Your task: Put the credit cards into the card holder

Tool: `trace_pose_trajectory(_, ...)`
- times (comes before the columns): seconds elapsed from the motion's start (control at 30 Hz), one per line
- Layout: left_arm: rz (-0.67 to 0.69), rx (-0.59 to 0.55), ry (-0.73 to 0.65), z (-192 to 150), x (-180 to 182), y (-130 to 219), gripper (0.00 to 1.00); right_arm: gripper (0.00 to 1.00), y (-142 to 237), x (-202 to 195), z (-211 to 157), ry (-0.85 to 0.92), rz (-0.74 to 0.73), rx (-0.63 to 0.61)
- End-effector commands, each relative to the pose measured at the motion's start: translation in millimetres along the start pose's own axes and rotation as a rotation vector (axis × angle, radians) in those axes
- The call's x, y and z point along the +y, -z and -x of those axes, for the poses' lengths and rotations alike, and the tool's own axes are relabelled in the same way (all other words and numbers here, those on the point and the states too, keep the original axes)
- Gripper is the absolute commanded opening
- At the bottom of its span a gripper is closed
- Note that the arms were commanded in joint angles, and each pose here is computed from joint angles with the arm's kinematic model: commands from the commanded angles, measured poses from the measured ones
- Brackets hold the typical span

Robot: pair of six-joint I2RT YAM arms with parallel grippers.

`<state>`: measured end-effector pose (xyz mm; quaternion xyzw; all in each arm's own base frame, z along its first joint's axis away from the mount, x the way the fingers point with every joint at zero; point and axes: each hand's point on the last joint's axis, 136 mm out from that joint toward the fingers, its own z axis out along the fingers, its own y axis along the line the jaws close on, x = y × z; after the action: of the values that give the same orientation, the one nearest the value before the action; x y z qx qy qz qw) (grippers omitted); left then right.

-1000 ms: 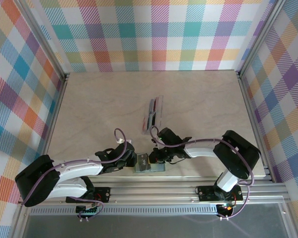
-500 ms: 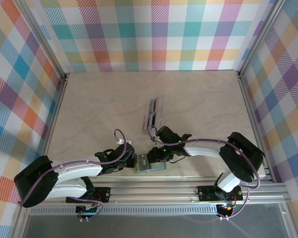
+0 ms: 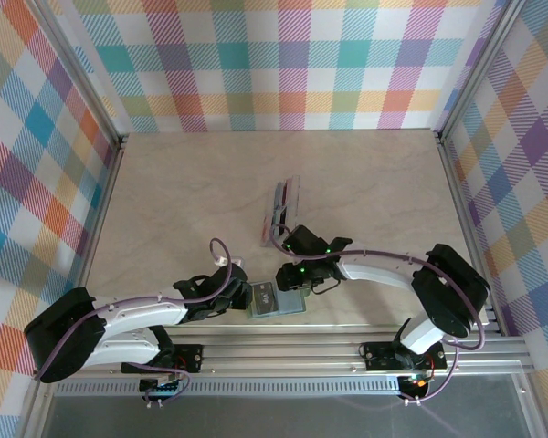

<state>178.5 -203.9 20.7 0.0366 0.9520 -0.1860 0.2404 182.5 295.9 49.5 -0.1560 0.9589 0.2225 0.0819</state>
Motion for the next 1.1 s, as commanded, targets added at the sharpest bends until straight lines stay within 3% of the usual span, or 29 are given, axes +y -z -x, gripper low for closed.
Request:
trace_pose_trajectory(0.0,0.013,0.050,0.002,-16.4,7.2,-1.1,0.27,0.43,1.5,-13.3,-0.1,0.015,-0.092,0.004)
trace_pose_trajectory(0.43,0.012,0.050,0.003,-16.7,7.4,-0.7,0.27,0.41,-10.4,-19.2,-6.6,0.007,-0.108,0.041)
trace_pose_trajectory(0.7,0.014,0.054,0.004,-17.7,7.9,-2.5,0.27,0.25,-1.7,-21.9,-2.0,0.006,-0.129,0.005)
trace_pose_trajectory(0.87,0.011,0.054,0.003,-17.3,6.7,-2.7,0.27,0.10,-0.6,-24.2,-1.5,0.002,-0.145,0.003)
trace_pose_trajectory(1.07,0.009,0.054,0.004,-17.1,6.2,-2.8,0.27,0.08,1.6,-31.2,-2.3,-0.009,-0.186,0.000)
